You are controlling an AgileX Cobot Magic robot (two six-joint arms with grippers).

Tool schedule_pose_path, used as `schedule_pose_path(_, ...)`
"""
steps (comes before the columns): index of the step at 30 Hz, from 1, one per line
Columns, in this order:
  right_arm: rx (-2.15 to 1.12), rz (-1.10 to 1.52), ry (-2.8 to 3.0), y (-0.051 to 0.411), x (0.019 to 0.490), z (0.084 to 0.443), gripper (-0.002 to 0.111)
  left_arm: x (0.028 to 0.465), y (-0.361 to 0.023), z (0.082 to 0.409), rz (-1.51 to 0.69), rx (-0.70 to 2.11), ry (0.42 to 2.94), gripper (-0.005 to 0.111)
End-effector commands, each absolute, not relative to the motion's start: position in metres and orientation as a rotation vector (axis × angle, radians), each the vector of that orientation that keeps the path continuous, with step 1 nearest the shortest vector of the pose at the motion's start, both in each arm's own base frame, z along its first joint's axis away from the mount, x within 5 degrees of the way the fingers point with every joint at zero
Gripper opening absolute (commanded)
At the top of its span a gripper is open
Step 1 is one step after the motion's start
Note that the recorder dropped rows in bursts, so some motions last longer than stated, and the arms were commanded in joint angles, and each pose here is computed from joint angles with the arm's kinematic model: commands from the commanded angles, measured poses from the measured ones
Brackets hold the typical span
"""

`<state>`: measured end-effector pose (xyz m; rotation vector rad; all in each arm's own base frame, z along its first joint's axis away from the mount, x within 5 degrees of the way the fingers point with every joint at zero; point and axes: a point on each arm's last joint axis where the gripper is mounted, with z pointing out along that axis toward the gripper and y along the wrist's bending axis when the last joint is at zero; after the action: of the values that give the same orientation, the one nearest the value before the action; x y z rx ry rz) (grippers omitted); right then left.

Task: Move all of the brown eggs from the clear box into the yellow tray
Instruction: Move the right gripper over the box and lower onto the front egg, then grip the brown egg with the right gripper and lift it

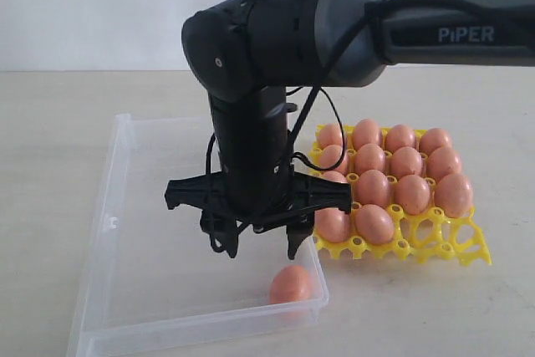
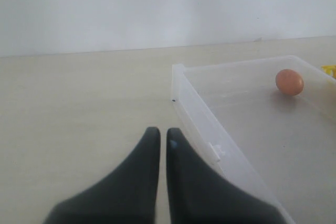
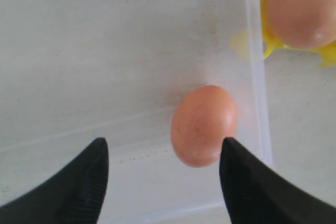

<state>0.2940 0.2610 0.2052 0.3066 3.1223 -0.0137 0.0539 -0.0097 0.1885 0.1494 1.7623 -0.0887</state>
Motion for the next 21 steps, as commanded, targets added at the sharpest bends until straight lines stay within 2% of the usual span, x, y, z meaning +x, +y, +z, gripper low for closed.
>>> schedule_pose_path(1,0.342,-0.041,3.096,0.259,0.294,0.209,0.054,0.054,-0.01,0.188,-0.092,0.157,1.757,0.004)
schedule_pose_path(11,0.417,-0.087,3.175,0.266,0.296,0.178,0.054,0.054,-0.01,0.188,-0.092,0.157,1.757,0.004)
schedule_pose_path(21,0.529,-0.149,3.107,0.262,0.3,0.177,0.054,0.054,-0.01,0.188,-0.092,0.157,1.757,0.004)
